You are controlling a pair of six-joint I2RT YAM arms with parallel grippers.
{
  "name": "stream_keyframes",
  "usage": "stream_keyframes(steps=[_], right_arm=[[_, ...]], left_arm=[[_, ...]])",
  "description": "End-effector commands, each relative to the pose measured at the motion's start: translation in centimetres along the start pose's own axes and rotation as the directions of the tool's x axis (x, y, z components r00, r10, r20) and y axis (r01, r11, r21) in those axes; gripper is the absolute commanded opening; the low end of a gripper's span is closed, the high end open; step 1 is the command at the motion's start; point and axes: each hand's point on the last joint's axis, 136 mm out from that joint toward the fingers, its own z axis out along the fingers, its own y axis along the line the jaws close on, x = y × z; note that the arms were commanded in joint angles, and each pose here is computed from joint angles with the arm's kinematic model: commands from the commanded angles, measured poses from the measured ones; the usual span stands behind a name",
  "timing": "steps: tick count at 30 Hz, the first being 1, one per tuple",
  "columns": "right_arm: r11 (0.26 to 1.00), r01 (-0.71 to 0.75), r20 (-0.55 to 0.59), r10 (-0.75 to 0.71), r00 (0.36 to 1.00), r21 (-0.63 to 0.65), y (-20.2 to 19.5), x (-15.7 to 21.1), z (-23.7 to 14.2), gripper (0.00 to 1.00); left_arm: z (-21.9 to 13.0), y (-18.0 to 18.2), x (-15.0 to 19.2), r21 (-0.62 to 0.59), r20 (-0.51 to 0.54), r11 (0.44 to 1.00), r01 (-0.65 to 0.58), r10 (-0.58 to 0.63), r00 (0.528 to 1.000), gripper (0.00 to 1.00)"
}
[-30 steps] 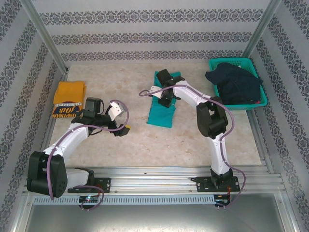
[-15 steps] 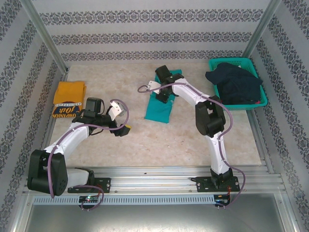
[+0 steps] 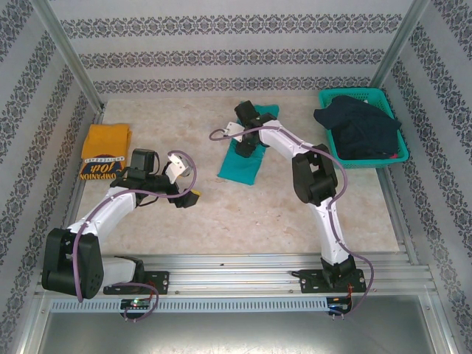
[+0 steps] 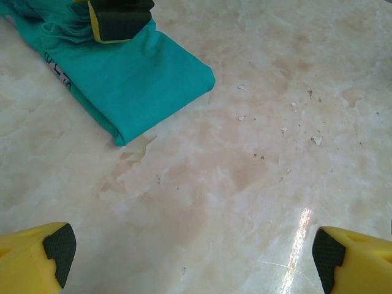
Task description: Fold and stack the t-shirts
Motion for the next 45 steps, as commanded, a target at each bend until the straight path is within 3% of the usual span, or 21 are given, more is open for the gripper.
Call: stream_keyframes(steps=[1,5,8,14,18,22,27,32,39,45], right_arm=[[0.987,-0.100,0.090,0.089,0.992,0.125,-3.5,-1.6,-5.0,0.61],[0.978,-0.155,0.237,0.119,0.964,0.140,-2.7,-2.5,-8.6,0.68],[0.987,-0.145,0.243,0.125,0.962,0.067,0.1,-1.8,-9.3,0.68],[0.966,-0.250,0.132,0.257,0.957,-0.062,5.2,0.3,-6.6,0.63],[0.886,-0.463,-0.003,0.463,0.886,-0.027,4.2,1.0,-4.3,0.57],[0.828,-0.560,-0.100,0.556,0.825,-0.019,3.9,1.7,-1.6,0.54],[0.821,-0.568,-0.168,0.554,0.816,-0.052,5.2,2.5,0.1,0.52],[0.853,-0.512,-0.192,0.487,0.852,-0.107,9.0,4.2,-0.4,0.52],[0.869,-0.451,-0.214,0.410,0.886,-0.204,15.5,6.9,-3.2,0.52],[0.918,-0.334,-0.143,0.309,0.940,-0.212,17.1,7.1,-7.1,0.56]], left_arm=[[0.2,0.3,-0.2,-0.006,0.029,1.000,0.019,-0.019,0.999,1.00],[0.3,1.3,-0.3,-0.059,0.043,0.996,0.072,-0.069,0.997,1.00],[0.1,2.7,-0.6,-0.129,0.077,0.983,0.129,-0.120,0.990,1.00],[-0.1,4.9,-1.0,-0.218,0.132,0.942,0.255,-0.230,0.964,1.00],[0.1,5.1,-1.2,-0.215,0.144,0.937,0.277,-0.250,0.957,1.00],[-0.1,5.1,-1.4,-0.214,0.151,0.935,0.281,-0.253,0.956,1.00],[-0.3,5.0,-1.3,-0.225,0.154,0.932,0.285,-0.254,0.955,1.00],[-0.7,5.1,-1.2,-0.248,0.170,0.921,0.300,-0.263,0.950,1.00],[-1.3,6.5,0.3,-0.353,0.122,0.863,0.361,-0.340,0.932,1.00],[-1.5,7.0,0.1,-0.368,0.156,0.831,0.417,-0.388,0.909,1.00]])
